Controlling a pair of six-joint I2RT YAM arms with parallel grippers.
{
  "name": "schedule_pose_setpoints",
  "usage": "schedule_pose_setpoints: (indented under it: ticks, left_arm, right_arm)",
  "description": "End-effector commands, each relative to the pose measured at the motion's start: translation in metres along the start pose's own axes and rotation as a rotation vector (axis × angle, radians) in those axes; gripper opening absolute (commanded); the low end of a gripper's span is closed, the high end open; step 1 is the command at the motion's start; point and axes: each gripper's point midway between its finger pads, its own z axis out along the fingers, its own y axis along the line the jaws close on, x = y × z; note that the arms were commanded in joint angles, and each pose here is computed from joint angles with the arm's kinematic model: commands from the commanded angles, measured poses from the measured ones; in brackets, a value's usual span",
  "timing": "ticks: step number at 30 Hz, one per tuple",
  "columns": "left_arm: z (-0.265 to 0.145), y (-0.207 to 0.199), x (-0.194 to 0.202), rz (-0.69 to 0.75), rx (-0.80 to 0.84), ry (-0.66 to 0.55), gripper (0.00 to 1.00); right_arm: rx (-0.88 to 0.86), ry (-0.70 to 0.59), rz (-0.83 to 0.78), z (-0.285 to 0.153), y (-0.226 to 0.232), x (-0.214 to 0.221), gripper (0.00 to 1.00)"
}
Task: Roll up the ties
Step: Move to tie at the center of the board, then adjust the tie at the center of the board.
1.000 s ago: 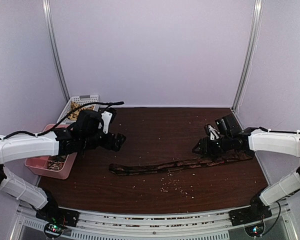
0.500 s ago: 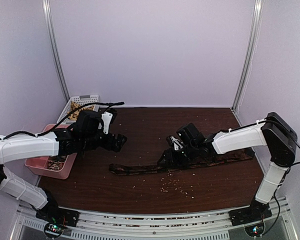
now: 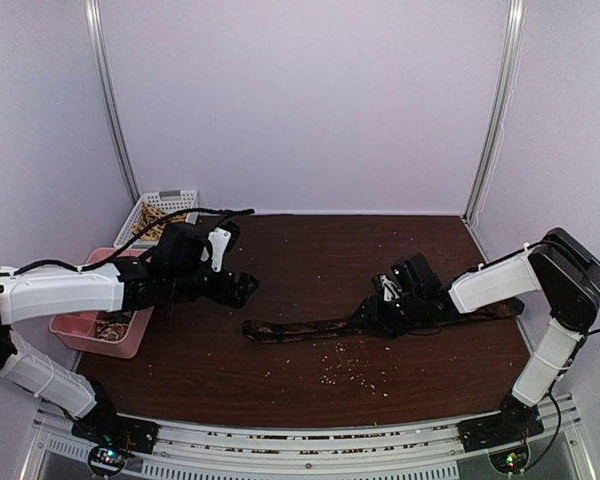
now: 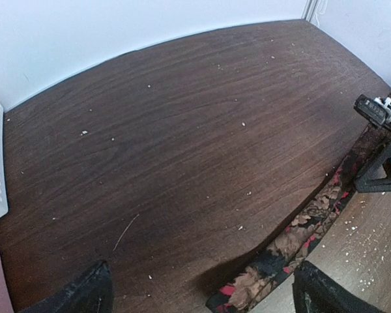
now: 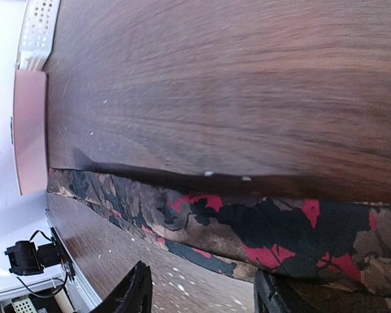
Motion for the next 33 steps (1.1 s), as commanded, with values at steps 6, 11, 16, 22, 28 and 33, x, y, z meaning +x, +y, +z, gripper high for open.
schedule_pose_setpoints:
  ticks: [6,11,16,22,28,33]
  left_arm:
    - [0.001,-0.012,-0.017,-0.009,0.070,-0.074,0.98]
    - [0.008,-0.023,-0.008,0.002,0.130,-0.048,0.98]
    - [0.029,-0.054,0.015,0.089,0.295,0.056,0.98]
    - [0.060,-0.108,0.041,0.227,0.450,0.169,0.98]
    - [0.097,-0.139,0.068,0.297,0.516,0.274,0.97]
    - [0.113,-0.161,0.088,0.384,0.561,0.352,0.94]
  right_arm:
    - [0.216,-0.064,0.148,-0.046,-0.090,0.002,0.55]
    - [0.233,-0.116,0.172,-0.065,-0.105,-0.013,0.56]
    - [0.075,-0.123,0.074,-0.070,-0.064,-0.029,0.55]
    - [0.016,-0.169,-0.093,-0.103,-0.020,-0.045,0.57]
    - [-0.005,-0.230,-0.202,-0.131,0.006,-0.055,0.62]
    - [0.052,-0.310,-0.248,-0.155,0.009,-0.071,0.70]
